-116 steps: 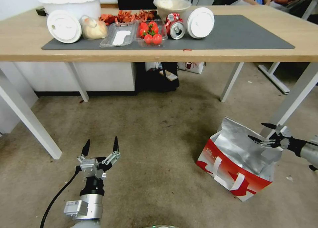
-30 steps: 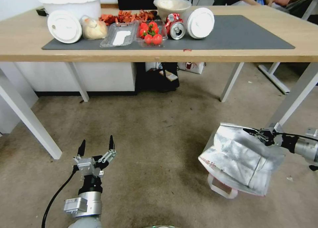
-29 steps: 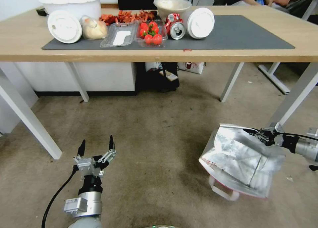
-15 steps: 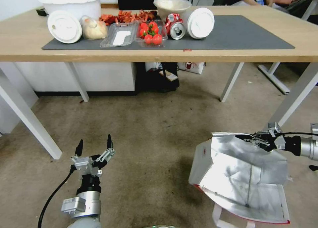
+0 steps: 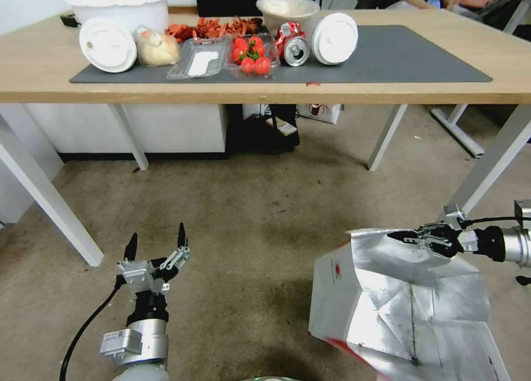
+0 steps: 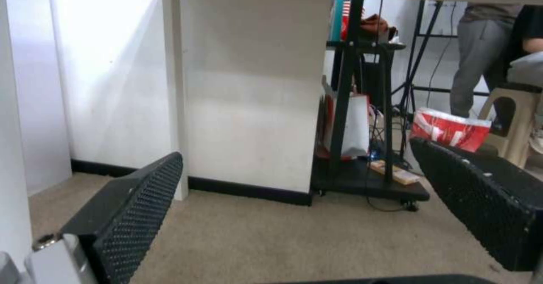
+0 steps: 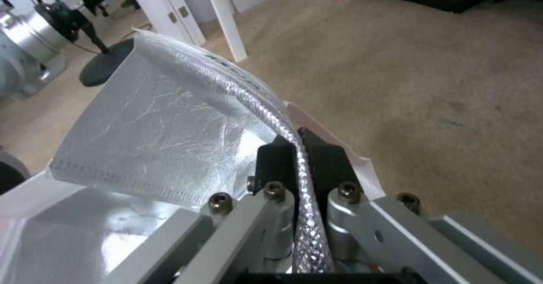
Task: Pick up the food delivery bag from the floor and place it on the table.
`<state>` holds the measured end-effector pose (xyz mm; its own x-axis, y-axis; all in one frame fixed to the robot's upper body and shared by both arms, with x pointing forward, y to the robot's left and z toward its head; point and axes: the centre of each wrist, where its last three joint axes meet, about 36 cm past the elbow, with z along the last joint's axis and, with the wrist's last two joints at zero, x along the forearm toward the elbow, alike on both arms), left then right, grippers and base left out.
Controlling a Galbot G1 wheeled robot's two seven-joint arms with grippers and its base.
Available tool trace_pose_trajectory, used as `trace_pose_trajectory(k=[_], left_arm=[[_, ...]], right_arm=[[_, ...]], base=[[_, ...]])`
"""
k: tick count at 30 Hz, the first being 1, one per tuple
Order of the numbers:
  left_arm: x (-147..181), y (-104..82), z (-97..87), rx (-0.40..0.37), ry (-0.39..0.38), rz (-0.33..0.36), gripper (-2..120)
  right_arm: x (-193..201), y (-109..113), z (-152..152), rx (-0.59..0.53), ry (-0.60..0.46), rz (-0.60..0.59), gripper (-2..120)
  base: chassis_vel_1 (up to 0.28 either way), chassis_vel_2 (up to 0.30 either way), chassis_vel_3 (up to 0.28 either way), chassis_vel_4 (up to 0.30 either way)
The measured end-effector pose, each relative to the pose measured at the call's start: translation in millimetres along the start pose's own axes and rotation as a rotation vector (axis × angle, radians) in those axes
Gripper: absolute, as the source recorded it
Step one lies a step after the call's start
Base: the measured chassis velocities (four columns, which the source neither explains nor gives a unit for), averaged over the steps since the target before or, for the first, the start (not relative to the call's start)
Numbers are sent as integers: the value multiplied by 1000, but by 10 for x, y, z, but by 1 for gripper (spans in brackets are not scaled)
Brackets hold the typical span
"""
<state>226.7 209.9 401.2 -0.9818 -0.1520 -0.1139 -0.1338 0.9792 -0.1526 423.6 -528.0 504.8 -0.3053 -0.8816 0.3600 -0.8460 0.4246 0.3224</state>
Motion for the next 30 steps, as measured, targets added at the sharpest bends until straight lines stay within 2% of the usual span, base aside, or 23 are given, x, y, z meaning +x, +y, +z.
trace_pose_trajectory(k=[22, 30], left_arm=[[22, -2, -21, 2, -18, 28, 100], [42, -5, -43, 7, -19, 62, 100]], right_arm=[[-86, 63, 31, -8, 0, -41, 0], [-82, 77, 75, -3, 10, -41, 0]], base=[[0, 0, 0, 0], [0, 0, 0, 0]])
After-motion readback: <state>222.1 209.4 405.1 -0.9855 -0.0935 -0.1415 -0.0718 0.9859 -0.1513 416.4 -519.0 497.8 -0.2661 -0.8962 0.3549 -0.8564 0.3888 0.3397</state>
